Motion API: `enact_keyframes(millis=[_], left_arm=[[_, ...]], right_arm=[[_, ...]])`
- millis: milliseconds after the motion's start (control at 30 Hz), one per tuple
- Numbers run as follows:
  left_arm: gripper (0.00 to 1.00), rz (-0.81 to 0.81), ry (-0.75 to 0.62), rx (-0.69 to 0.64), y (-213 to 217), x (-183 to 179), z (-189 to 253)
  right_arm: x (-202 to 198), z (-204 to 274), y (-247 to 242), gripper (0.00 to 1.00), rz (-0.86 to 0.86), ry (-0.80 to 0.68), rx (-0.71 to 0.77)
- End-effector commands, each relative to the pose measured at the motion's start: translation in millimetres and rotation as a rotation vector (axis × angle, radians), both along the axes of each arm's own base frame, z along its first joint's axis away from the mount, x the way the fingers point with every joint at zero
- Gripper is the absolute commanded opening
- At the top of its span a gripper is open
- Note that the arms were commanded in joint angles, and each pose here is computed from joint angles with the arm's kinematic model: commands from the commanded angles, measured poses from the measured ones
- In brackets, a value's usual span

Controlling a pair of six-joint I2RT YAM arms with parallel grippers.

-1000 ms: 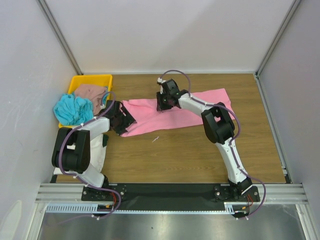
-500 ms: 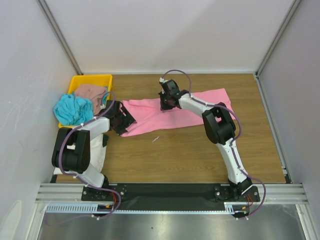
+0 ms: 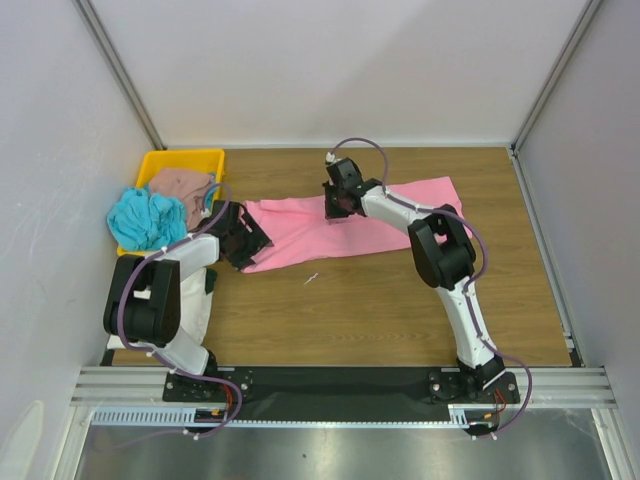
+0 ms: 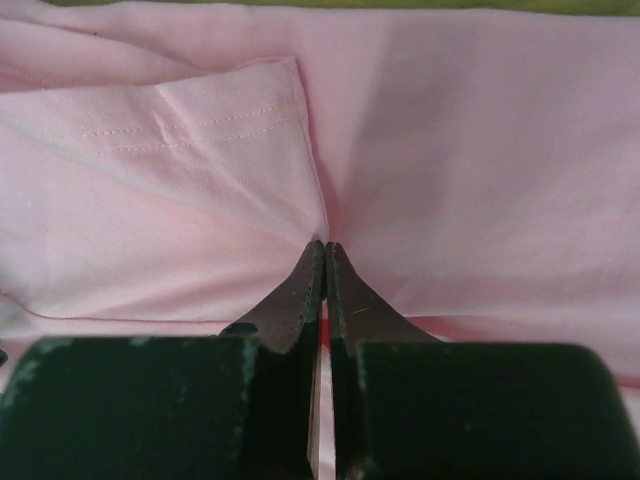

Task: Fold and stack the t-shirts
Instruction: Fold the tshirt

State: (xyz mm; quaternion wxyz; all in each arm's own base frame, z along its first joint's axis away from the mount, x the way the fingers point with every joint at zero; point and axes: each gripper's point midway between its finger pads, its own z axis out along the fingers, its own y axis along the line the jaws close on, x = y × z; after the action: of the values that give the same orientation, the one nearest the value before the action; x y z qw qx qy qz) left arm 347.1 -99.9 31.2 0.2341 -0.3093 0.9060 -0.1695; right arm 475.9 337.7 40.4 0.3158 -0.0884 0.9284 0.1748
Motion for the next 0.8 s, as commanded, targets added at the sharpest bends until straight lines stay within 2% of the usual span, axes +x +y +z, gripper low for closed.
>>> enact_keyframes(millis=[0,67,100,200,300,433,533,633,767], left_arm=[[0.78,0.005,0.073,0.054,12,-21,-10],[0.79,-0.002,0.047,0.055,11,-14,-1],[0.78,-0.014,0.028,0.056,10,-11,5],[0.79,-0.050,-0.034,0.051,6,4,30],[0.80,-0.090,-0.145,0.059,3,27,74],[0.83,-0.116,-0.322,0.085,2,62,145],[0.83,-0.132,-0.394,0.113,2,85,162],[0.83,-0.152,-0.440,0.130,2,104,167],[0.82,-0.175,-0.430,0.170,4,125,144]], right_arm=[[19,39,-18,0.04,-0.055,-0.065,0.025],[17,51,-12,0.14,-0.017,-0.081,0.049],[17,60,-6,0.26,0.012,-0.089,0.079],[23,94,11,0.42,0.084,-0.147,0.152],[29,104,23,0.49,0.128,-0.168,0.197],[44,107,35,0.49,0.129,-0.177,0.234],[50,90,37,0.48,0.096,-0.150,0.236],[55,74,29,0.48,0.036,-0.130,0.205],[56,60,22,0.47,0.004,-0.103,0.206]])
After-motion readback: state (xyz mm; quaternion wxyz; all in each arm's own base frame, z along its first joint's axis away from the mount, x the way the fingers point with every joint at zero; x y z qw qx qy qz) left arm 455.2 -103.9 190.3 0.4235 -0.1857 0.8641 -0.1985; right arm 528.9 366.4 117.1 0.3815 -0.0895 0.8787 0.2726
